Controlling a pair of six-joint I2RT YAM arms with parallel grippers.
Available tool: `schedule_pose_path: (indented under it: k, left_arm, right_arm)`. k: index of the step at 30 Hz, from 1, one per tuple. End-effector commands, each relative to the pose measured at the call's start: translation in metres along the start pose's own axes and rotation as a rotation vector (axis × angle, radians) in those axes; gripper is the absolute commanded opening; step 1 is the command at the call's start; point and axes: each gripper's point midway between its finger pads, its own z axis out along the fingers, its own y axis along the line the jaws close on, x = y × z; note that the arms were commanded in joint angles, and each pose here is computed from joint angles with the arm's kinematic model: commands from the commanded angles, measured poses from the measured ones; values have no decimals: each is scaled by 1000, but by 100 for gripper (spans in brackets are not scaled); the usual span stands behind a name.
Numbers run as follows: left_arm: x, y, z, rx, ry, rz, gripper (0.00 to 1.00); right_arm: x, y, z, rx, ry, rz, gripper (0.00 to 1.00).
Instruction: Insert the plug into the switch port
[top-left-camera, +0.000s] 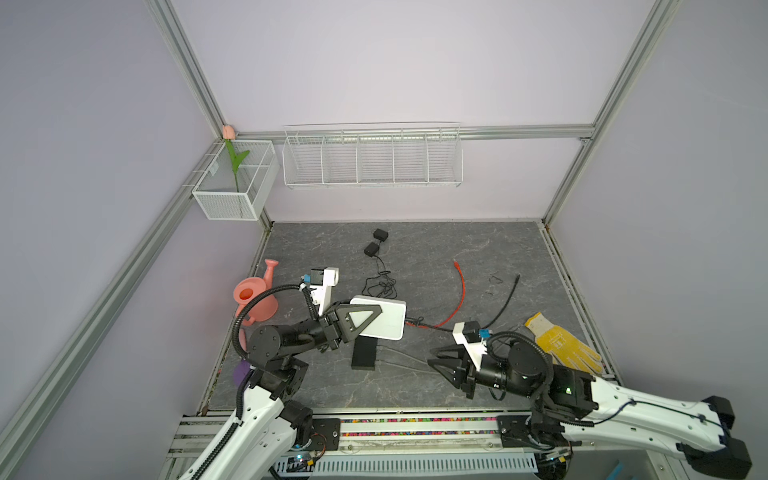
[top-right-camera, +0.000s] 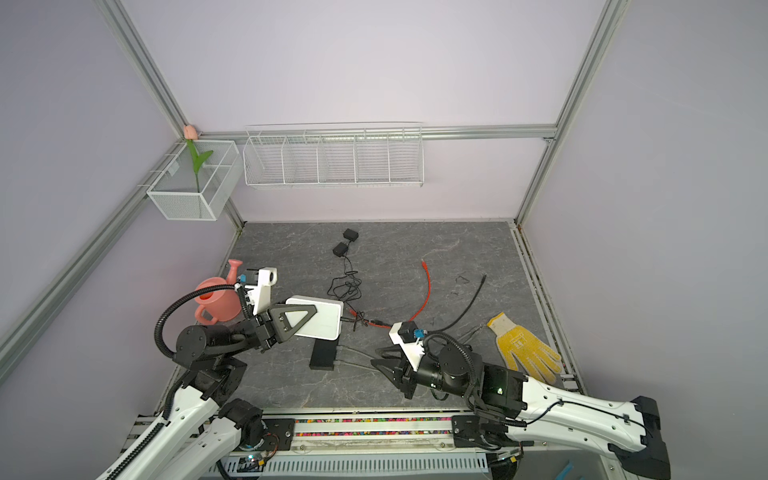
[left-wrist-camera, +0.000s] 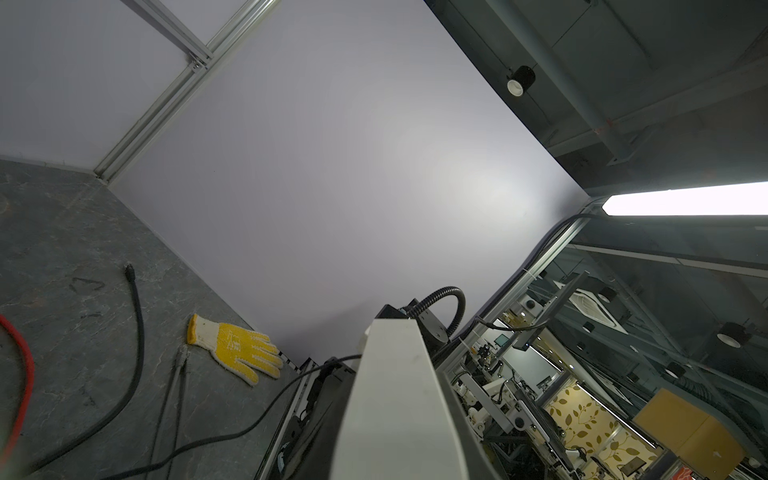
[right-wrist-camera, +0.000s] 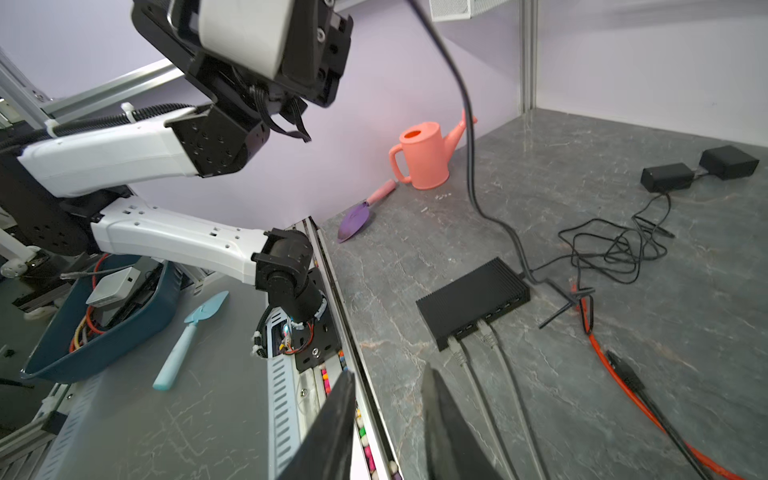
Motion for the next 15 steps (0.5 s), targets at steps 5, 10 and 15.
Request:
schedule_pose_path:
  k: [5, 10, 15]
  left_arm:
    - [-19, 47, 0, -197, -100, 15, 0]
    - [-46, 96, -4, -334, -172, -38, 0]
    - [-72, 98, 8, -273, -200, -42, 0]
  right_arm:
    - [-22, -39, 8, 218, 4, -34, 55]
    - [-24, -82, 26, 283, 75, 22, 71]
    - [-24, -125, 53, 299, 129, 53, 90]
